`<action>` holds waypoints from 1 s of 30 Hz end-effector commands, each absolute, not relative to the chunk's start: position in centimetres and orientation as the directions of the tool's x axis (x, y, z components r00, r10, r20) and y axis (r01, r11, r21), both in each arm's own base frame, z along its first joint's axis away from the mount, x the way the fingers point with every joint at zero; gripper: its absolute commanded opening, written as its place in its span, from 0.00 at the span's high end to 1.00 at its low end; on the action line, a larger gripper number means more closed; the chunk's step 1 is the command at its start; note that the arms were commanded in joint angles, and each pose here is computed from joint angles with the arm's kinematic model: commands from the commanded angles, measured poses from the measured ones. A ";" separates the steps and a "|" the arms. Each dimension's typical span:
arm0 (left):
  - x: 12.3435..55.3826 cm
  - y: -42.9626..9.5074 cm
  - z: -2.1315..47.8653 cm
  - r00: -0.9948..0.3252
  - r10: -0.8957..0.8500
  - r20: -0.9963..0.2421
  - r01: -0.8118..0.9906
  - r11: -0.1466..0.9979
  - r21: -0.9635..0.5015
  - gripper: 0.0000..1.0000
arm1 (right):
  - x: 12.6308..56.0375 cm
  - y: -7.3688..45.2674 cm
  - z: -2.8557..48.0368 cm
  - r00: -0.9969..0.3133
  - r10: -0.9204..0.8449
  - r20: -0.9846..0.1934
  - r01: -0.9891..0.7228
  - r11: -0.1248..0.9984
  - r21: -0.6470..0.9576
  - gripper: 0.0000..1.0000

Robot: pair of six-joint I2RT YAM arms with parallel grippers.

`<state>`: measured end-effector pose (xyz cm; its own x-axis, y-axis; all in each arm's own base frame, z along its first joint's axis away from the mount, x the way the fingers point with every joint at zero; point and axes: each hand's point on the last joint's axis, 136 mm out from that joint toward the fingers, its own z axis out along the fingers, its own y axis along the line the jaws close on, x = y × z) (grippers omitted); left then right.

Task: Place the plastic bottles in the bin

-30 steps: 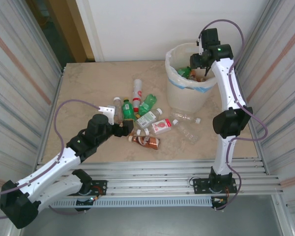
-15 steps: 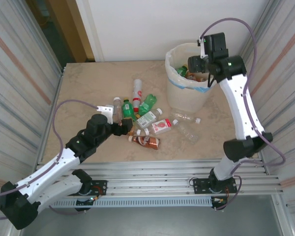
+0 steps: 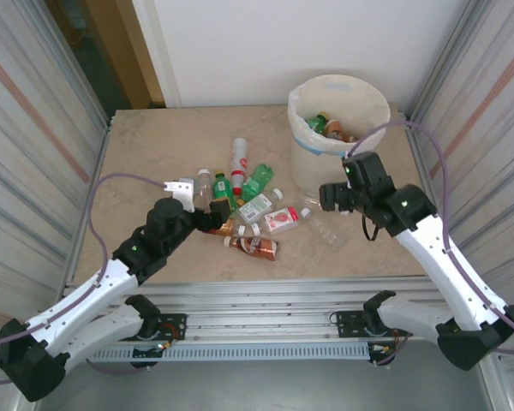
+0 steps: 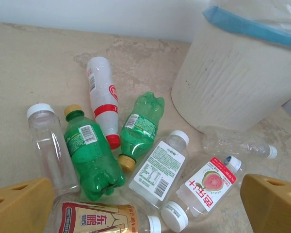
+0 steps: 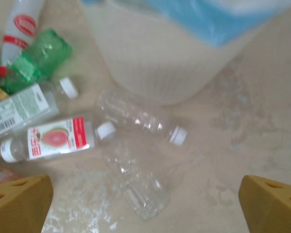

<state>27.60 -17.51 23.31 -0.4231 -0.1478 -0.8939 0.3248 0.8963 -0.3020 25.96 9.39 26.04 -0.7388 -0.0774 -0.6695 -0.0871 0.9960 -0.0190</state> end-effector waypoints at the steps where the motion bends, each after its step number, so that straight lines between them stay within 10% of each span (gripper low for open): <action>1: 28.3 -17.2 24.5 -0.383 -0.204 -0.901 0.297 0.896 -0.329 0.01 | 24.7 10.0 22.2 -0.798 0.018 -0.602 -0.031 0.997 0.072 0.02; 30: 27.6 -14.8 23.4 -0.369 -0.261 -0.892 0.219 0.909 -0.356 0.01 | 24.9 13.2 8.3 -0.949 -0.020 -0.316 -0.035 0.998 0.043 0.01</action>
